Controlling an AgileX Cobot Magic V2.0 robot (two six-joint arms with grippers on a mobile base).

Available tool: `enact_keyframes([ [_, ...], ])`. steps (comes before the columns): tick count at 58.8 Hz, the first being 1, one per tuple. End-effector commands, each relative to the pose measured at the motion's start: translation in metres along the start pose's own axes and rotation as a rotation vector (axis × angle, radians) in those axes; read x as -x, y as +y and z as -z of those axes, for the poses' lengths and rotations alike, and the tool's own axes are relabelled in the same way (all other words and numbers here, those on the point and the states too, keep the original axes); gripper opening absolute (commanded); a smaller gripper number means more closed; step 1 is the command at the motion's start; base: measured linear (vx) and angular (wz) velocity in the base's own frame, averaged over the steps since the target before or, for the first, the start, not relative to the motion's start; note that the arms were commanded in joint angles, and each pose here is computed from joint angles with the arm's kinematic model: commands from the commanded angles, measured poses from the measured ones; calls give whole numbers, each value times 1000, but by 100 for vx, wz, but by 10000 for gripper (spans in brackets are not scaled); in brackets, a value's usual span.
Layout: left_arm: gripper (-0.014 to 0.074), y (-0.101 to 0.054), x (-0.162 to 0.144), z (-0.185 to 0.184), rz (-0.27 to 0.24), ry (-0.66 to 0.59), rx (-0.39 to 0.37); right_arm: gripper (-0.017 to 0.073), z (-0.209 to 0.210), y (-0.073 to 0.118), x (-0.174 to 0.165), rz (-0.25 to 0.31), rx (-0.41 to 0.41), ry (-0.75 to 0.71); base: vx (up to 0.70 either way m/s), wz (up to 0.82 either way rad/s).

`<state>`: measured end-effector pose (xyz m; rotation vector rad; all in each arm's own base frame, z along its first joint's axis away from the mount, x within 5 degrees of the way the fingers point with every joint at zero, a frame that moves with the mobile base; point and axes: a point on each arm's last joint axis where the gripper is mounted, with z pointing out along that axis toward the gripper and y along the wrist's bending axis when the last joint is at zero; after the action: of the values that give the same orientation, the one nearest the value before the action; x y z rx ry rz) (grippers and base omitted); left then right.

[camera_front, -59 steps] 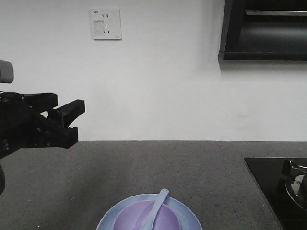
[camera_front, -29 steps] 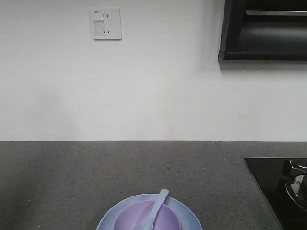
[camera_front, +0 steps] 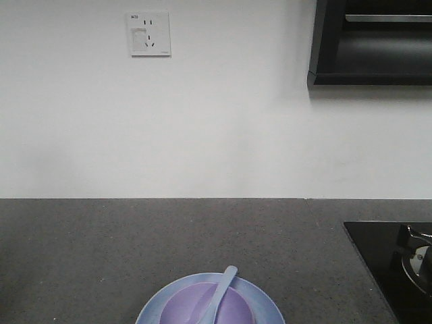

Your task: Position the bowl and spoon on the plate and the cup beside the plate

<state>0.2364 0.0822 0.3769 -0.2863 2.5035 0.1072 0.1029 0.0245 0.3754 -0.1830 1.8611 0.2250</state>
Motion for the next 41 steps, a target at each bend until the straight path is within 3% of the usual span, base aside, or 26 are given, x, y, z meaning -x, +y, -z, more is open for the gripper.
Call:
enact_keyframes([
  [1,439,-2,16,9,-17,-58,-32,573,1,-2,14,4,-19,-91,0,0],
  [14,439,-1,33,0,-23,-45,-52,573,1,-2,14,4,-19,-91,0,0],
  [24,439,-6,31,-21,-84,67,-107,573,1,-2,14,4,-19,-91,0,0],
  [41,439,-3,29,-48,-82,168,-97,573,1,-2,14,4,-19,-91,0,0],
])
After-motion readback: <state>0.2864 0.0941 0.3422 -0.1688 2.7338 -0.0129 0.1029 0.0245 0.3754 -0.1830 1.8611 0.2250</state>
